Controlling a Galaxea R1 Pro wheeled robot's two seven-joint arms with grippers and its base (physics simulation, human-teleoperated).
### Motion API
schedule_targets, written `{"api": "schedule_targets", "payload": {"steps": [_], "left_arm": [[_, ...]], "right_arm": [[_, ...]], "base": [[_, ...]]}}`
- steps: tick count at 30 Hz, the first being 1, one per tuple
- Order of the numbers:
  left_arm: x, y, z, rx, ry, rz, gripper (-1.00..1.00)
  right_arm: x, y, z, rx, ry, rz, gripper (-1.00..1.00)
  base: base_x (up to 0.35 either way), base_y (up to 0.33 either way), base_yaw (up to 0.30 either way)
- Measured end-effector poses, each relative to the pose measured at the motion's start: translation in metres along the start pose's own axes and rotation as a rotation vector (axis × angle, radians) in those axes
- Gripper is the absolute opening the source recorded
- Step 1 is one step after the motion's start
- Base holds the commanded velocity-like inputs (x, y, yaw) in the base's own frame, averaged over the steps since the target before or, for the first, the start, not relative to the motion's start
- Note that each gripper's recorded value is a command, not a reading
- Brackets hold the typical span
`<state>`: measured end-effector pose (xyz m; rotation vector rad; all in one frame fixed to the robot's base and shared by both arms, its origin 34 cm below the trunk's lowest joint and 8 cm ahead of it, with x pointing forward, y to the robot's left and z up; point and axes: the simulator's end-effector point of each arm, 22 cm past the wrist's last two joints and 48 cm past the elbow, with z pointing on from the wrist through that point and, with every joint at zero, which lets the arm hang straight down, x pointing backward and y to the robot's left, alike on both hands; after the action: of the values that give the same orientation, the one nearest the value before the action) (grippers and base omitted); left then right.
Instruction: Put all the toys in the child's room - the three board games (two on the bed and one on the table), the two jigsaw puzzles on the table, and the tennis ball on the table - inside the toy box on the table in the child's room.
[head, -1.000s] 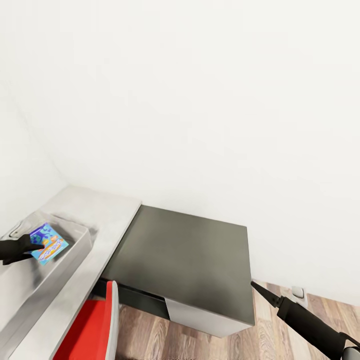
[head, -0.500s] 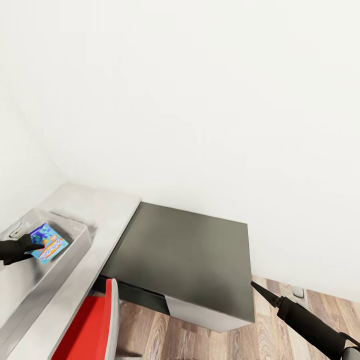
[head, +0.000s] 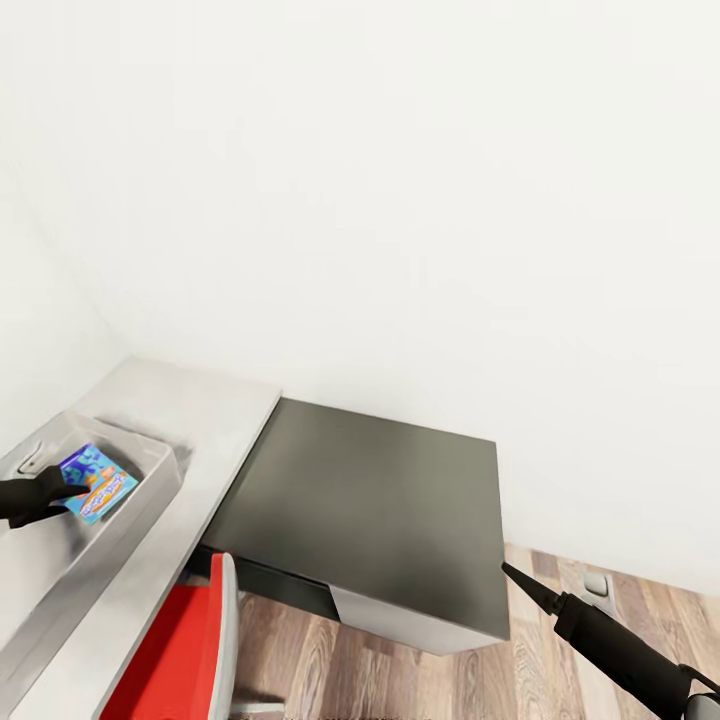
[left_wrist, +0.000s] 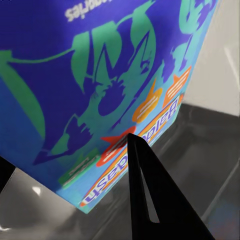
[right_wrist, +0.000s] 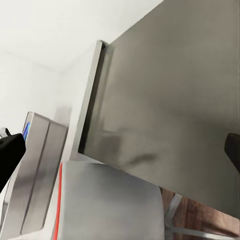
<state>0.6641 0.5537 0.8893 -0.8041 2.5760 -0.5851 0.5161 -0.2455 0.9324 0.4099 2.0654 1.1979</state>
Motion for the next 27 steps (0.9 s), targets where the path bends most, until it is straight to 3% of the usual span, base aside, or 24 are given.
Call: {"api": "schedule_targets", "payload": {"steps": [9,27], "left_arm": [[-0.009,0.018,-0.001,-0.06,-0.033,-0.036,-1.0],[-0.01,0.023,0.004,-0.064,-0.039,-0.053,-1.0]], "right_arm": [[0.001,-0.006,-0.001,0.012,0.001,0.008,1.0],[0.002,-0.012,0.0,0.023,0.004,0.016,1.0]], "base": [[0.0,0.0,0.0],[0.0,0.0,0.0]]}}
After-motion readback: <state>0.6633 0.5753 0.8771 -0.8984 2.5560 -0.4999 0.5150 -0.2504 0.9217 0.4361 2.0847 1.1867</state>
